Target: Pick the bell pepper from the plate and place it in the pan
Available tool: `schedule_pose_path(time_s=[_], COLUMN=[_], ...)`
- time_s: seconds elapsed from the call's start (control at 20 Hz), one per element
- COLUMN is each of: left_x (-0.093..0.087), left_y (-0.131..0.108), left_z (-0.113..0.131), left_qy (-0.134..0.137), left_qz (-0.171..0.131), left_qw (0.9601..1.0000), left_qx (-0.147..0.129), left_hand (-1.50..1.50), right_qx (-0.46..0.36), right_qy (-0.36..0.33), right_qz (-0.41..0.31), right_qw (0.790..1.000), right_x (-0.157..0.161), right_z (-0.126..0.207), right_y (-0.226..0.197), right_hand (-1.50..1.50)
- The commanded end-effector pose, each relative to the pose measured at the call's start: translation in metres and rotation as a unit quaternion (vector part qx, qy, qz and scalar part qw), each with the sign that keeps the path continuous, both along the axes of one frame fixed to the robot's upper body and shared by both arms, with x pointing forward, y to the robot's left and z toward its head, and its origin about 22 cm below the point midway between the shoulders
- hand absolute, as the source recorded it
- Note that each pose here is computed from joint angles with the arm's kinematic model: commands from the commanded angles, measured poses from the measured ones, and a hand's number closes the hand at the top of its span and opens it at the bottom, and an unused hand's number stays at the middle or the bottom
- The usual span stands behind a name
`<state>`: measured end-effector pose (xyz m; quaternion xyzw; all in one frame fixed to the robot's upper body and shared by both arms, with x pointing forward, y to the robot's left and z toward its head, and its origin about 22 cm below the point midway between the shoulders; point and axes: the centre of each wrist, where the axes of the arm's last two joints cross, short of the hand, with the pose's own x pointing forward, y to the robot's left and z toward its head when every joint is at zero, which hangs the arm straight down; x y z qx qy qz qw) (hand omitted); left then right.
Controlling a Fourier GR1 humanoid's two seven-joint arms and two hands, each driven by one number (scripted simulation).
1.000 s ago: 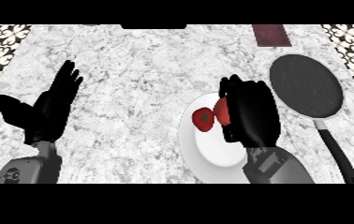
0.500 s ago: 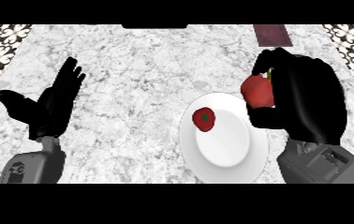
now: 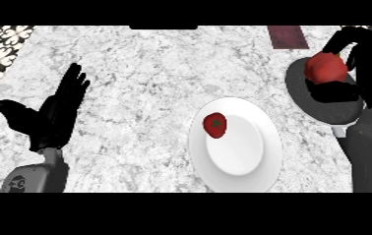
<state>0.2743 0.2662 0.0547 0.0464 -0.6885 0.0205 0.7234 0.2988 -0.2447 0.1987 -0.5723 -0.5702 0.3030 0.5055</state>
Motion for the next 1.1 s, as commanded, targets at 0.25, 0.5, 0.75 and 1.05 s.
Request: schedule_pose_path(time_s=[0.25,0.5,0.75,1.05], left_x=[0.003,0.005,0.006,0.011], left_y=[0.016,0.020,-0.002,-0.003], left_z=[0.019,0.020,0.009,0.008], left_qy=[0.001,-0.008,0.004,-0.001], left_qz=[-0.007,-0.011,-0.014,-0.025], left_qw=[1.0000,0.9999,0.9999,0.9997], left_qx=[0.000,0.006,-0.002,-0.002], left_hand=[0.00,0.00,0.00,0.00], right_qx=[0.042,0.054,0.057,0.085], right_qy=[-0.023,-0.008,0.017,0.083], right_qz=[-0.024,0.010,0.042,-0.021], right_qw=[0.999,0.998,0.997,0.993], right_x=[0.023,0.053,0.071,0.076], right_z=[-0.047,-0.076,-0.115,-0.146], right_y=[-0.118,-0.130,-0.154,-0.165], right_hand=[1.50,1.50,1.50,1.50])
